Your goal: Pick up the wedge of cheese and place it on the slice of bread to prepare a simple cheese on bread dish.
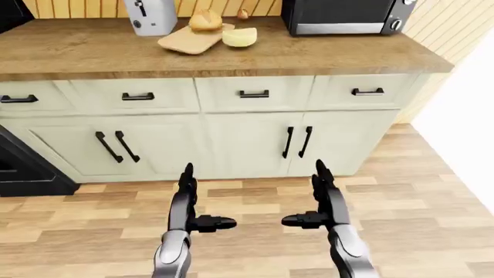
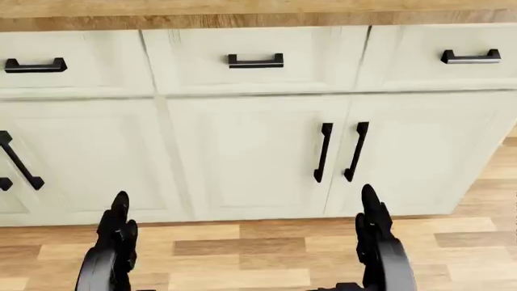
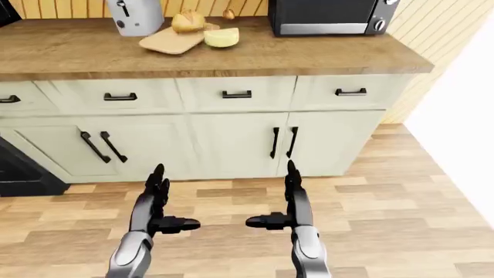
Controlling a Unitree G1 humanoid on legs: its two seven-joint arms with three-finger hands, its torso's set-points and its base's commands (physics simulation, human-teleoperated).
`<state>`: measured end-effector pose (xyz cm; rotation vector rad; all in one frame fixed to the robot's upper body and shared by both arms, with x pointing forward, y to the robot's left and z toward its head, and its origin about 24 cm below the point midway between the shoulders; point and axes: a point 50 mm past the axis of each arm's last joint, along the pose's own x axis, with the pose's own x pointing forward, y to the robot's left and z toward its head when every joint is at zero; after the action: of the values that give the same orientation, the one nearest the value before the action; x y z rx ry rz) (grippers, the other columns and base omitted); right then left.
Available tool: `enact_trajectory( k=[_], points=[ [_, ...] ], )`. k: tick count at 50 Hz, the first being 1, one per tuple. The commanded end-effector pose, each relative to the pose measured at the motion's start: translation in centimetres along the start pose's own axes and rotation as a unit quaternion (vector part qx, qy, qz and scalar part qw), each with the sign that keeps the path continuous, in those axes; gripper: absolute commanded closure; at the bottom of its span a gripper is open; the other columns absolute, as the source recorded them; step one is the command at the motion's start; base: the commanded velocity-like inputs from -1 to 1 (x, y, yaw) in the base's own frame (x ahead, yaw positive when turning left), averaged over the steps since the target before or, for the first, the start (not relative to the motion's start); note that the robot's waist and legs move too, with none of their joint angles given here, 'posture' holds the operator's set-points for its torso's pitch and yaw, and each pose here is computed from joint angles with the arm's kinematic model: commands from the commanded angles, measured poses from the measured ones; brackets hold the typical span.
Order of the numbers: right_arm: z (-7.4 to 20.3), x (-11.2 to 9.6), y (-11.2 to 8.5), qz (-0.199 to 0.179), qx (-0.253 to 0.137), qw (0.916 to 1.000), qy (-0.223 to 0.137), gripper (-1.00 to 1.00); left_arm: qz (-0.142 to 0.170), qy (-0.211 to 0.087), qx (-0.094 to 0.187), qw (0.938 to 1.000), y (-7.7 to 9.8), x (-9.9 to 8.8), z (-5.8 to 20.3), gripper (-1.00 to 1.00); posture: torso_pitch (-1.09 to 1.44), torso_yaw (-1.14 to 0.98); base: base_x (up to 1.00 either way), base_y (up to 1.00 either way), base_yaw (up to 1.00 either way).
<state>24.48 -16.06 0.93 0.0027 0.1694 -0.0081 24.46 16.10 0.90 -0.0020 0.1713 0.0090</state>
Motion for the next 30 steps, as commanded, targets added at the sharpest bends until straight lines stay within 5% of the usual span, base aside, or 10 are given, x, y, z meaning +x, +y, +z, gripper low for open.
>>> enact_trajectory(
  k=[1,13,30],
  points=[
    [2.7,0.7,0.2,0.003,-0.007,0.9971,-0.075,-1.0,-0.006,-0.123,0.026,0.9921,-0.8,0.4,5.4,-1.0,0.0,0.0,0.0,0.0,0.0],
    [3.7,1.3,0.3,0.003,-0.016,0.9963,-0.084,-1.0,-0.009,-0.125,0.028,0.9917,-0.3,1.7,6.5,-1.0,0.0,0.0,0.0,0.0,0.0],
    [13.3,1.3,0.1,-0.019,-0.032,0.9885,-0.146,-1.0,-0.019,-0.186,0.063,0.9804,-0.5,0.6,15.0,-1.0,0.0,0.0,0.0,0.0,0.0]
  ],
)
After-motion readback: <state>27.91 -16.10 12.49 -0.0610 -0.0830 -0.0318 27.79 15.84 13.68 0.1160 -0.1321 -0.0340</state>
